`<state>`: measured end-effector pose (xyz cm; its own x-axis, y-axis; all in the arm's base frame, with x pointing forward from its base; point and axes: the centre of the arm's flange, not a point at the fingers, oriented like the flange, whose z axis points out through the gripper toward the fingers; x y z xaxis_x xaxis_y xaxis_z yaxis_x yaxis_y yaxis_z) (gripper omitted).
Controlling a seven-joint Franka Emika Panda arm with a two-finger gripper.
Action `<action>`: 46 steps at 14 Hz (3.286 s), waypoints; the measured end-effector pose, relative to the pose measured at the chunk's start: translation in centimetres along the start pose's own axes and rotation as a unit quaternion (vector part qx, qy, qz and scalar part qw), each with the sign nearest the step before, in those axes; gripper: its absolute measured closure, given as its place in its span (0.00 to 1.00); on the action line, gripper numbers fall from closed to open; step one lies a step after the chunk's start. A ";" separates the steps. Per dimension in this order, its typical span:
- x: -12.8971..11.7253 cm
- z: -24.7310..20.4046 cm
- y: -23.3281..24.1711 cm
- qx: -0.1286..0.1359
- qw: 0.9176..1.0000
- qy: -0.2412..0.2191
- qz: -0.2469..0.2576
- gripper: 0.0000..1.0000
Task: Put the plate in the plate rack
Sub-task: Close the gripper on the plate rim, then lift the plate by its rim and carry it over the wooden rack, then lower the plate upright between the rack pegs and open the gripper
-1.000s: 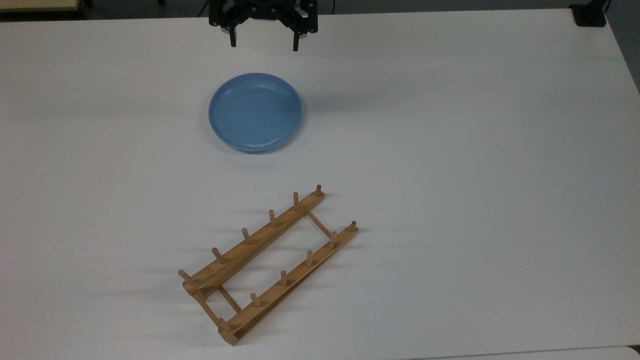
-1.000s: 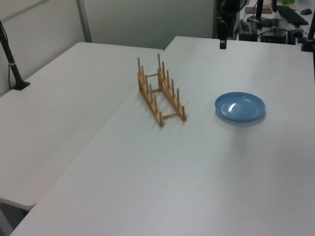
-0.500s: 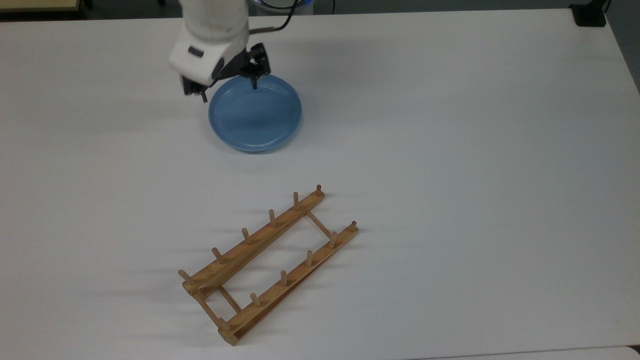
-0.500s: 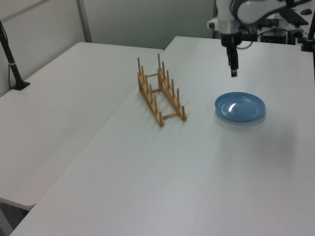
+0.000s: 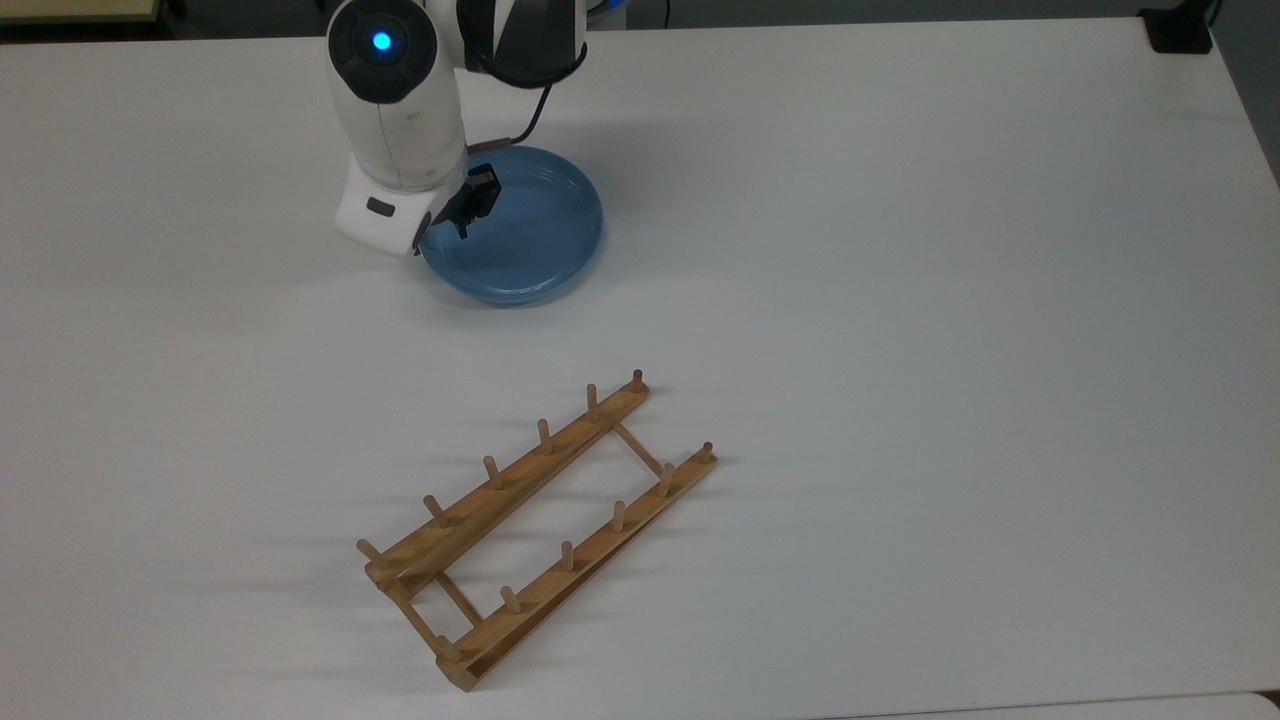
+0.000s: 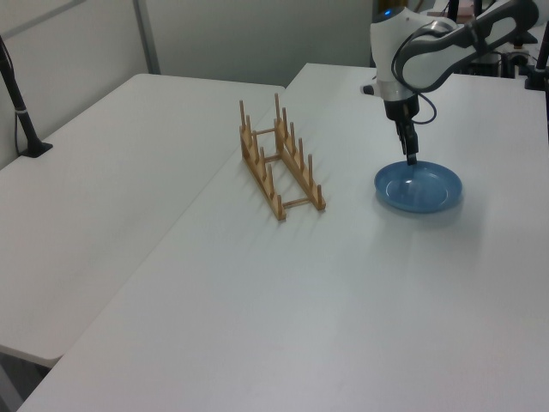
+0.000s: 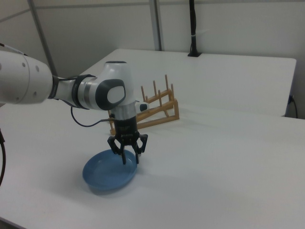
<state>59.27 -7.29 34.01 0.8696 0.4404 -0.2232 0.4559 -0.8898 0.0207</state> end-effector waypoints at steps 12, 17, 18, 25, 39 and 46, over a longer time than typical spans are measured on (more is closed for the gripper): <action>1.0 -0.2 1.8 -0.023 1.000 0.008 -0.001 0.93; 3.6 -15.0 2.1 -0.040 0.986 0.140 0.075 0.95; 3.6 -18.0 1.8 -0.039 0.980 0.165 0.108 0.95; 5.8 -26.5 -0.9 -0.079 0.903 0.296 0.300 0.95; 13.5 -19.6 -3.9 -0.253 0.857 0.361 0.265 0.95; 14.5 -17.8 -6.3 -0.277 0.866 0.348 0.229 0.80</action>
<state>72.39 6.84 47.97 0.7989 0.1937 0.5695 -0.1130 -0.8816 0.4583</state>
